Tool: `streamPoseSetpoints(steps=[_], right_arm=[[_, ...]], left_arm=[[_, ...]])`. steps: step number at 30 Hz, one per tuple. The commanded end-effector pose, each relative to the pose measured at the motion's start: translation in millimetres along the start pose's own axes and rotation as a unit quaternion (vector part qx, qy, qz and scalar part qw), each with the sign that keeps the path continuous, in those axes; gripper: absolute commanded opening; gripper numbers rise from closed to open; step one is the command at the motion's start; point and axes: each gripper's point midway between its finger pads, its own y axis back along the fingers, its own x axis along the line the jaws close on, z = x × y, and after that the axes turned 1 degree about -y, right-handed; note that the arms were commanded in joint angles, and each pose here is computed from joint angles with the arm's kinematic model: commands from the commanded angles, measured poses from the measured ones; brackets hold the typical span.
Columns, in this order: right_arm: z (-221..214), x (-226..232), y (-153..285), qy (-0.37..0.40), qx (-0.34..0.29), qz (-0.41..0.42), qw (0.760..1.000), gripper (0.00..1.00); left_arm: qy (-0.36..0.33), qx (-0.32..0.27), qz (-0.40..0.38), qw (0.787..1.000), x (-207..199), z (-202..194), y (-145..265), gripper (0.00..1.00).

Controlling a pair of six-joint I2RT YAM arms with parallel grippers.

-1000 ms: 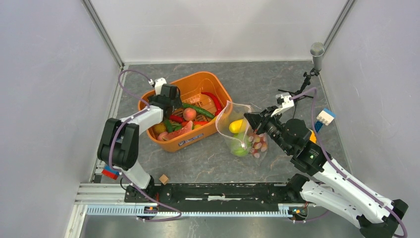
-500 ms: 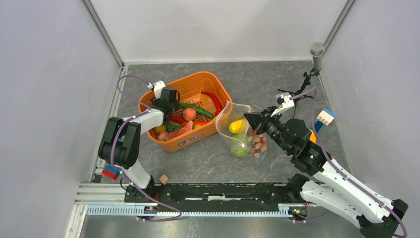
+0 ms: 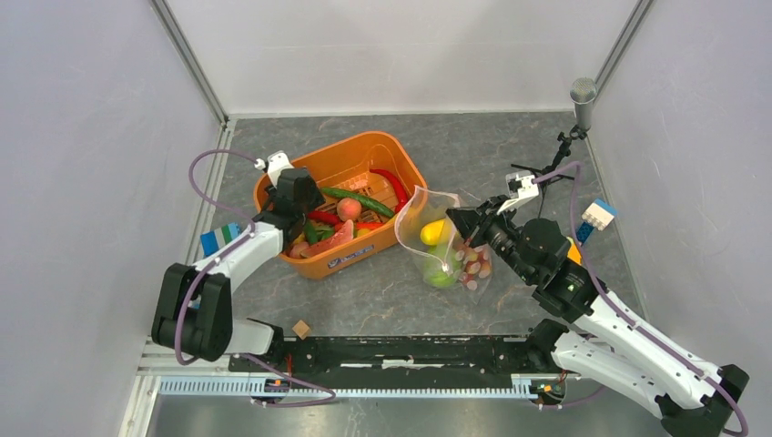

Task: Place the food in the zip-top bag and seal the zipper
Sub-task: Pick up the fake fruit from the bin, then place the fake fruit in the zipper food storage bag.

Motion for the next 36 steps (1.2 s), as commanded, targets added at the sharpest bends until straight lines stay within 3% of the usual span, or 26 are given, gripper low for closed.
streamPoseSetpoints(steps=[1, 10, 18, 21, 28, 31, 36], right_arm=[[11, 12, -2, -0.016, -0.024, 0.025, 0.999, 0.03], [9, 14, -4, -0.02, -0.021, 0.03, 0.999, 0.02], [5, 18, -8, -0.024, -0.012, 0.04, 0.999, 0.02], [7, 25, -8, -0.018, -0.011, 0.056, 0.998, 0.02], [-3, 37, -16, -0.033, -0.001, 0.09, 0.995, 0.02], [-20, 33, -25, -0.049, 0.02, 0.086, 0.995, 0.0], [-34, 40, -33, -0.068, 0.03, 0.103, 0.992, 0.0]], left_arm=[[0.03, -0.023, -0.052, 0.998, -18, 19, 15, 0.5], [0.044, -0.031, -0.14, 0.989, -41, 37, 51, 0.5], [0.041, -0.038, -0.276, 0.96, -82, 64, 104, 0.51], [0.027, -0.041, -0.361, 0.931, -106, 75, 137, 0.51], [-0.026, -0.032, -0.553, 0.832, -145, 84, 225, 0.52], [-0.041, -0.028, -0.581, 0.812, -144, 80, 244, 0.52], [-0.058, -0.027, -0.593, 0.803, -136, 74, 261, 0.53]])
